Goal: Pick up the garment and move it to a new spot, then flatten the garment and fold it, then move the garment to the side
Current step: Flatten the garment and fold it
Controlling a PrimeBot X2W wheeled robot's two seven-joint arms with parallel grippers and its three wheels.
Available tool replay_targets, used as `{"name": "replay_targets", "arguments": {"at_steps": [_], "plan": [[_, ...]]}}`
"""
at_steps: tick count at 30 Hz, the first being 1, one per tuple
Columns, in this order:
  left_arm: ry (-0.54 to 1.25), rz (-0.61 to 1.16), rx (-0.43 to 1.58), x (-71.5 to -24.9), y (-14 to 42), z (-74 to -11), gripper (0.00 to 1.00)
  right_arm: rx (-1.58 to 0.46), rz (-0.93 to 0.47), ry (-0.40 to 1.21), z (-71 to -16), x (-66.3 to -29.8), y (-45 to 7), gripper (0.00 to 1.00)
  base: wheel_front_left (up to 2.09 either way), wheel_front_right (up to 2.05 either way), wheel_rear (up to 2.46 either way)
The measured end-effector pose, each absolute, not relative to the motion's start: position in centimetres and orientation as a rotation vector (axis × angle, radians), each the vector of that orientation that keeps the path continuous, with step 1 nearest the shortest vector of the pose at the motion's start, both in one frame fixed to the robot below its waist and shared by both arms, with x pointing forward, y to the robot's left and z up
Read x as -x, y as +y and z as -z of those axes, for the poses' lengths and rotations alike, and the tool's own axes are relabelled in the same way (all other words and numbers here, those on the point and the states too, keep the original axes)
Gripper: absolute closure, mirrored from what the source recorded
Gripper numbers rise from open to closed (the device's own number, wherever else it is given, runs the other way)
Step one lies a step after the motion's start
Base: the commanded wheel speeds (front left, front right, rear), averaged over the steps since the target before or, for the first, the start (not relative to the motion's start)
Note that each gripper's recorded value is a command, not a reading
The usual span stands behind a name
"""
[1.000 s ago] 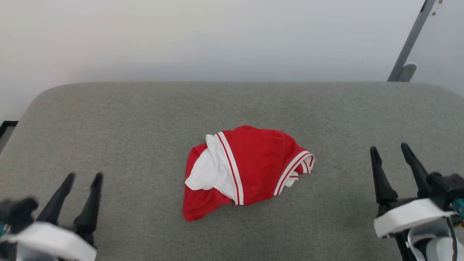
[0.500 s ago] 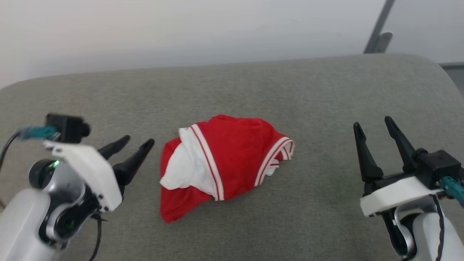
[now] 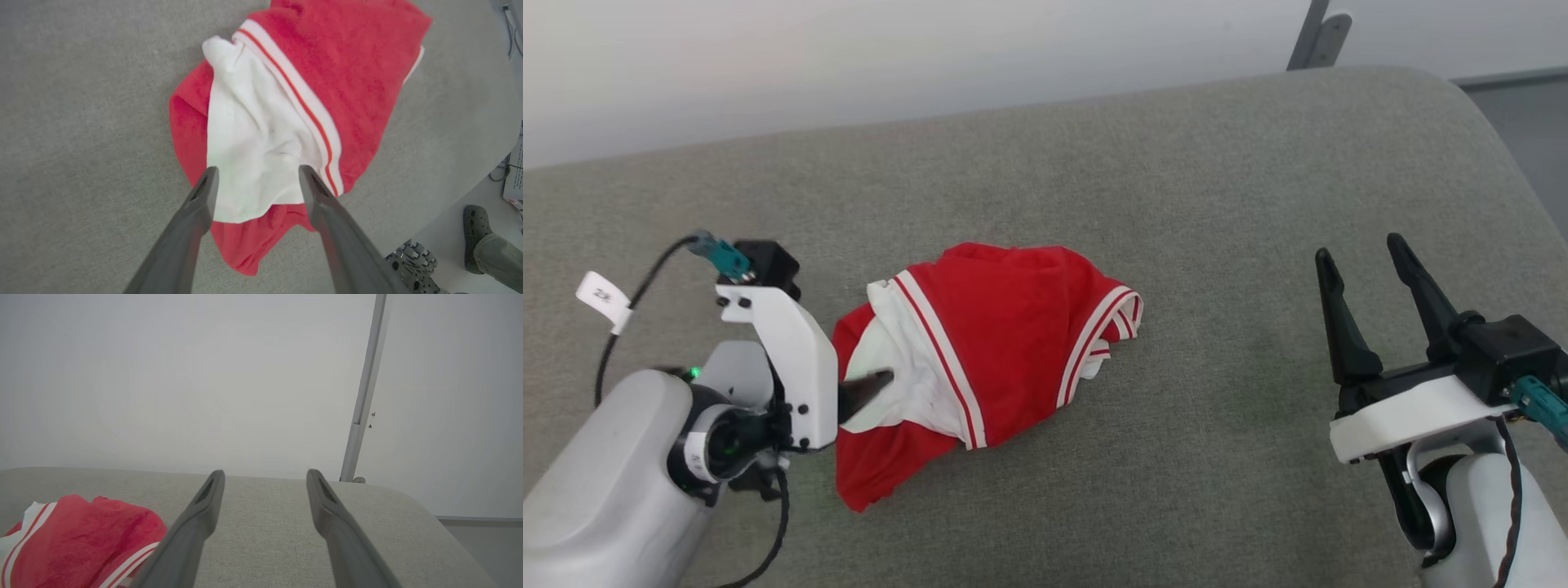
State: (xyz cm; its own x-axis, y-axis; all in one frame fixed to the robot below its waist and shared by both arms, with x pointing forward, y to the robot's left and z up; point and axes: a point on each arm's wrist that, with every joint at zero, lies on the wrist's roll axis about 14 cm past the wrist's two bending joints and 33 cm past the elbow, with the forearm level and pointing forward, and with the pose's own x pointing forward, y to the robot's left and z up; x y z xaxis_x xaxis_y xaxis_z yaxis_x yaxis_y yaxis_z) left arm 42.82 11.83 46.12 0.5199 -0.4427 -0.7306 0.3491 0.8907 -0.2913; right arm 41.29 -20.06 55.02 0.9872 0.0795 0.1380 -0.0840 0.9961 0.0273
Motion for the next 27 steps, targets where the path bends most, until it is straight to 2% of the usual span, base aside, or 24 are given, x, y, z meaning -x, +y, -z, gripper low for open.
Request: {"name": "replay_targets", "arguments": {"at_steps": [5,10,11,12,13,27], "plan": [[1.086,0.427,0.117,-41.9,12.2,-42.9,0.0,-0.032,-0.067,-0.128,-54.4,-41.7,-20.6,0.0,0.0,0.0,0.0],[1.137,0.414,0.103,-41.8,12.3,-41.7,0.0,-0.033,-0.062,-0.121,-54.0,-42.1,-20.7,0.0,0.0,0.0,0.0],[1.144,0.418,0.091,-41.7,12.3,-41.5,0.31,-0.033,-0.062,-0.12,-53.9,-42.1,-20.7,0.0,0.0,0.0,0.0],[1.15,0.419,0.099,-41.7,12.3,-41.3,0.79,-0.034,-0.063,-0.121,-53.9,-42.2,-20.6,0.0,0.0,0.0,0.0],[1.156,0.419,0.103,-41.6,12.2,-41.1,1.0,-0.035,-0.064,-0.122,-54.0,-42.4,-20.6,0.0,0.0,0.0,0.0],[1.046,0.335,0.144,-43.3,15.4,-44.2,1.0,-0.034,-0.078,-0.134,-54.1,-43.2,-19.9,0.0,0.0,0.0,0.0]]}}
